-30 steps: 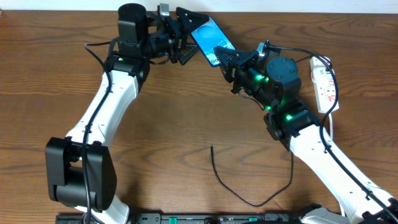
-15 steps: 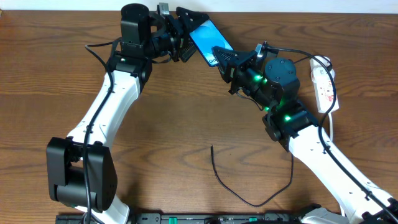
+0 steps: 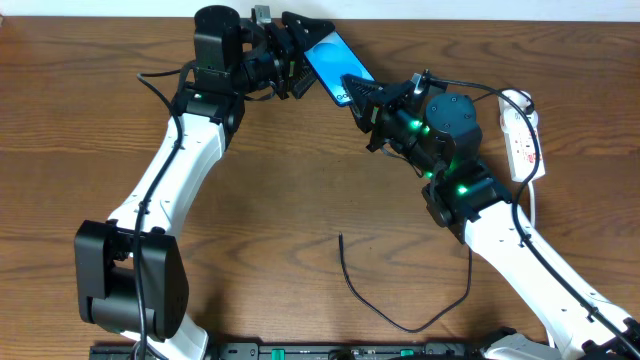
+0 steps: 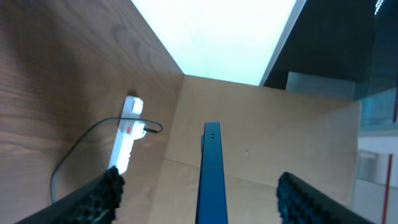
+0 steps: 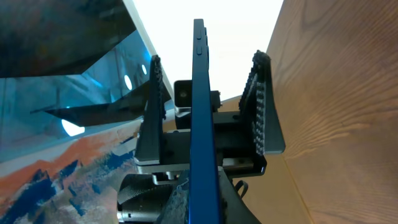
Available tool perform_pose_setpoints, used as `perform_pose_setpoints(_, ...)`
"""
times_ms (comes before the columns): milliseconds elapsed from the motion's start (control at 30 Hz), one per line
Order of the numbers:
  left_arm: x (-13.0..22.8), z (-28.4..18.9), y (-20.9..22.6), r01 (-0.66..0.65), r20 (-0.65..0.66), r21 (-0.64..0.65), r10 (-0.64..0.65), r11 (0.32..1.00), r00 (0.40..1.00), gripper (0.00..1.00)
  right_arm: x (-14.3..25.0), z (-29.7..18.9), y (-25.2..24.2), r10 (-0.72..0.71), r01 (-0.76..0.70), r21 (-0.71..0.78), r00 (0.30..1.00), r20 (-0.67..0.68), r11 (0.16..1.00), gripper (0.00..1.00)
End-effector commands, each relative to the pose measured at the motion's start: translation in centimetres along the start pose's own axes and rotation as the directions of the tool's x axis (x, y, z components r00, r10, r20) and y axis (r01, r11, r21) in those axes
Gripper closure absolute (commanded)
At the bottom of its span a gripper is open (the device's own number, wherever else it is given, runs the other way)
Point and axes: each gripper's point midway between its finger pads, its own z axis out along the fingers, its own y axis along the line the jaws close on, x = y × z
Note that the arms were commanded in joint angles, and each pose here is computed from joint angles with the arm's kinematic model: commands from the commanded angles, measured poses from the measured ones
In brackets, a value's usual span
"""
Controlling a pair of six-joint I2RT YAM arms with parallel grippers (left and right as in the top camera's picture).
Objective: Plug charger to phone and switch on socket
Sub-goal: 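Open the right gripper and withdraw it from the phone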
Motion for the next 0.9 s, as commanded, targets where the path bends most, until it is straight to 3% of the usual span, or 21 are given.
perform_pose_setpoints(0,0.66,-0.52,-2.76,-0.037,0.004,0.045,0.037,0.998,0.999,0.24,0.86,-0.01,1.39,-0.003,0.003,-0.036,1.000,-0.012,0.999,0.99)
perform_pose_setpoints(533,1.17,-0.23,-2.80,-0.041,-0.009,0.046,0.041,0.998,0.999,0.36,1.55,0.15,1.20,-0.005,0.005,-0.034,1.000,-0.018,0.999,0.99)
perform_pose_setpoints(867,1.16,-0.23,-2.80,-0.040,-0.008,0.046,0.041,0.998,0.999,0.62,1.55,0.15,1.20,-0.005,0.005,-0.034,1.000,-0.018,0.999,0.99)
